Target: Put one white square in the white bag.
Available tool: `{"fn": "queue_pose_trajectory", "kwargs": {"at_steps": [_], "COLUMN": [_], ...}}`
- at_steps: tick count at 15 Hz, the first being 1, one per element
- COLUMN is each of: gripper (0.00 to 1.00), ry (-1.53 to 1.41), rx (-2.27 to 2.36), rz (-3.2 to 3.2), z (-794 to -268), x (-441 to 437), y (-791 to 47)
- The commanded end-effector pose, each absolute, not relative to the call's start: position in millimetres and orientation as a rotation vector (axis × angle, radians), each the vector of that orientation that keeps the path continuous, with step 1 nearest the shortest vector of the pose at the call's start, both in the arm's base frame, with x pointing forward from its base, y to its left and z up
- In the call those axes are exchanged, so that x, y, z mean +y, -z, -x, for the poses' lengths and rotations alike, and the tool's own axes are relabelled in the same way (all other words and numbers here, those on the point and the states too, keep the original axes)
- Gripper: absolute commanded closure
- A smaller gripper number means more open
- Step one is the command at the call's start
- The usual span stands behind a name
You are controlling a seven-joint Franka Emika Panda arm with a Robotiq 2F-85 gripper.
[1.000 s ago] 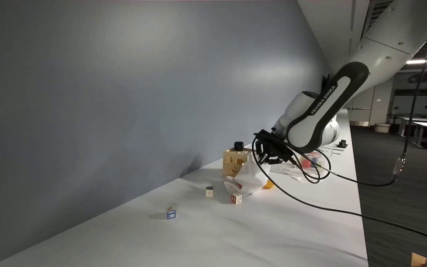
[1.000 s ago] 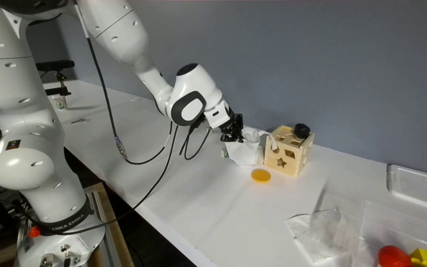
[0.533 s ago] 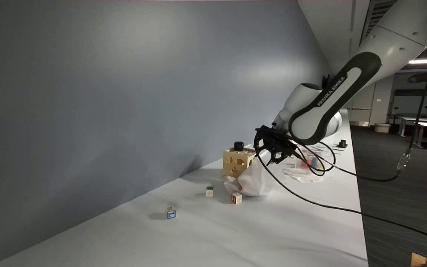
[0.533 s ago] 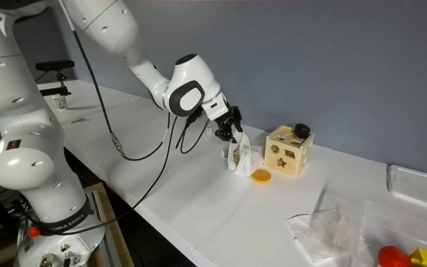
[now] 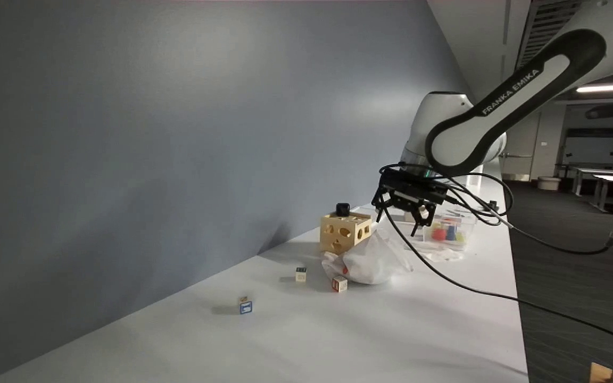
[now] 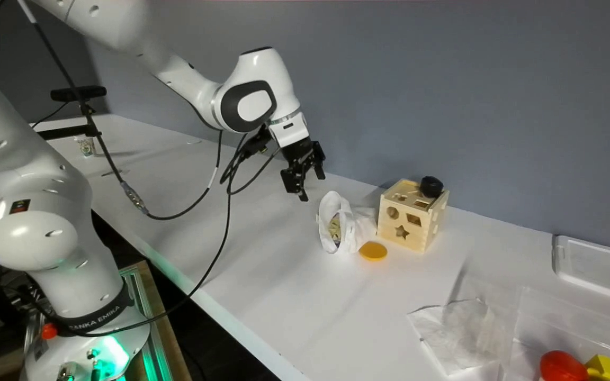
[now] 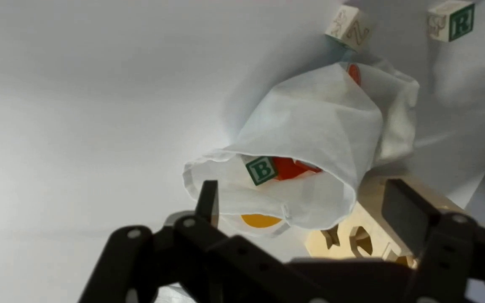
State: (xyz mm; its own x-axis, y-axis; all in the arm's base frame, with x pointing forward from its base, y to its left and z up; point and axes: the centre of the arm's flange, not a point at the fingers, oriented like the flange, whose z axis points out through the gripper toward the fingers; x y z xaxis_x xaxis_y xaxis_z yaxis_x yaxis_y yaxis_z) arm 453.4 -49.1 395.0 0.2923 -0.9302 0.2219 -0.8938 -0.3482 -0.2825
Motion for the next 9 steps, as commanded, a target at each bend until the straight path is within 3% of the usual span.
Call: {"fn": "queue_pose_trajectory", "kwargs": {"at_steps": [1, 9], "gripper": [0.00, 0.00], "ry": [0.440, 0.471], "rx": [1.658, 1.558], "rz": [2.504, 2.543], "z": [-428, -436], "x": [-35, -26], "y": [-417, -419]}}
